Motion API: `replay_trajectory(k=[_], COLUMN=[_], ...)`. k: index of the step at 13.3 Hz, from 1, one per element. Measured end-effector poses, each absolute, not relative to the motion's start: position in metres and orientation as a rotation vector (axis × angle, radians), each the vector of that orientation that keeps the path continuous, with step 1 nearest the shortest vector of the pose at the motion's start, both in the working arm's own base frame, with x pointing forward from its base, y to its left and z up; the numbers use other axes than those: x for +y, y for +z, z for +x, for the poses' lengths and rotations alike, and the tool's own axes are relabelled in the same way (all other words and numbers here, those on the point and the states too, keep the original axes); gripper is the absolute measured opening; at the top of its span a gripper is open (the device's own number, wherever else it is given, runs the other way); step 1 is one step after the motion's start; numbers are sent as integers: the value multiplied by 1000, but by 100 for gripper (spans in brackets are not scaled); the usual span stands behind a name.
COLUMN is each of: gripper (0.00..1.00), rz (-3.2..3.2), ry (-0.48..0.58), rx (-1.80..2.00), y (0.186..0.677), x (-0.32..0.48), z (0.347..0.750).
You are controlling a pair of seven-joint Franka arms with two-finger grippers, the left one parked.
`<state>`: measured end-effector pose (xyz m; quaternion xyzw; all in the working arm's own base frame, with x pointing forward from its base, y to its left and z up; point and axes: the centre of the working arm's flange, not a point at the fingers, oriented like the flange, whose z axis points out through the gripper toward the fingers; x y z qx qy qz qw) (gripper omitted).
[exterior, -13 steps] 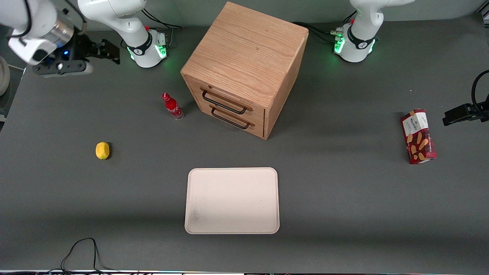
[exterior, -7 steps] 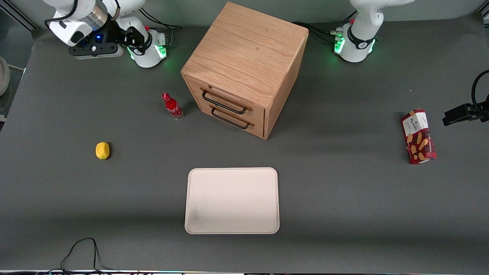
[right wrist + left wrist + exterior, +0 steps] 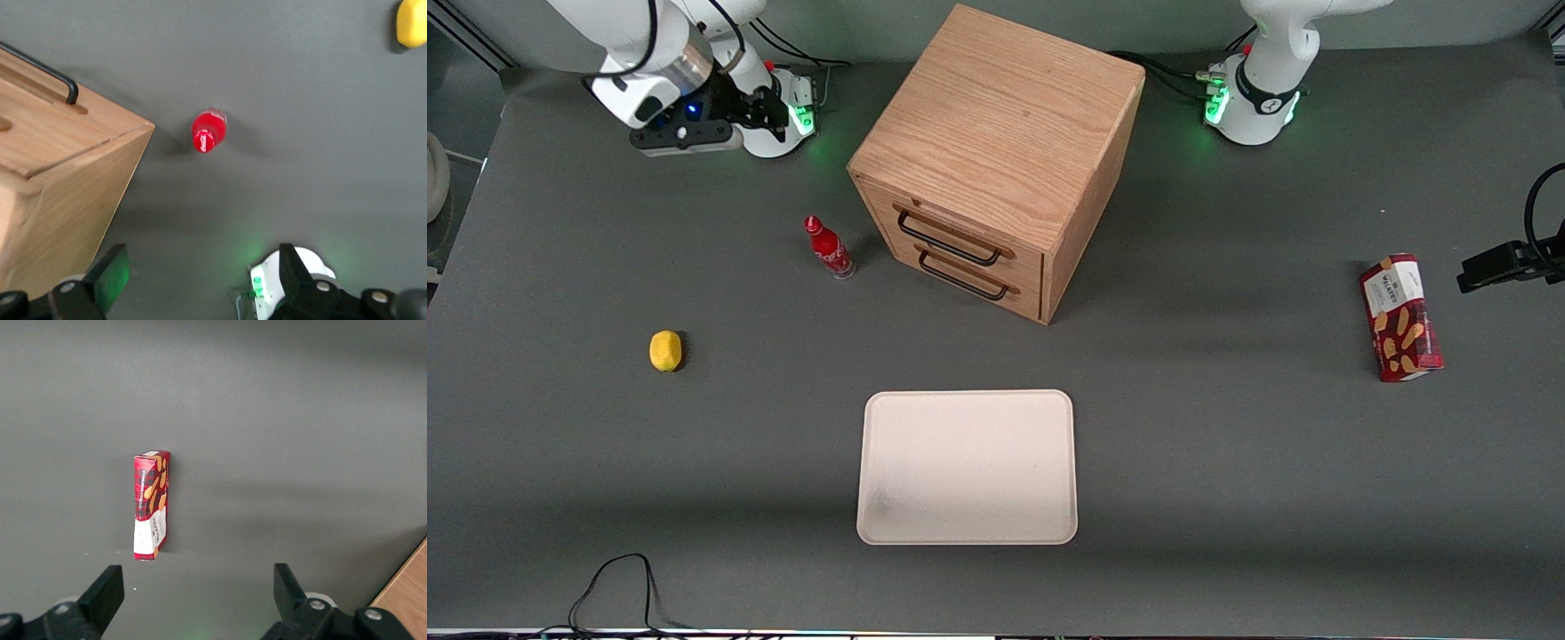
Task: Place coke bottle on tray
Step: 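Move the open right gripper over the red Coca-Cola bottle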
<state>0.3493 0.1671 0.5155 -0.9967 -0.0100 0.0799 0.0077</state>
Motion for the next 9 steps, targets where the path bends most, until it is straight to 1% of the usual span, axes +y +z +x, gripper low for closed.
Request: replay_trajectory(k=[9], gripper=[100], rz=[-3116], ry=[214], rx=[14], y=[394], x=[171], z=[371])
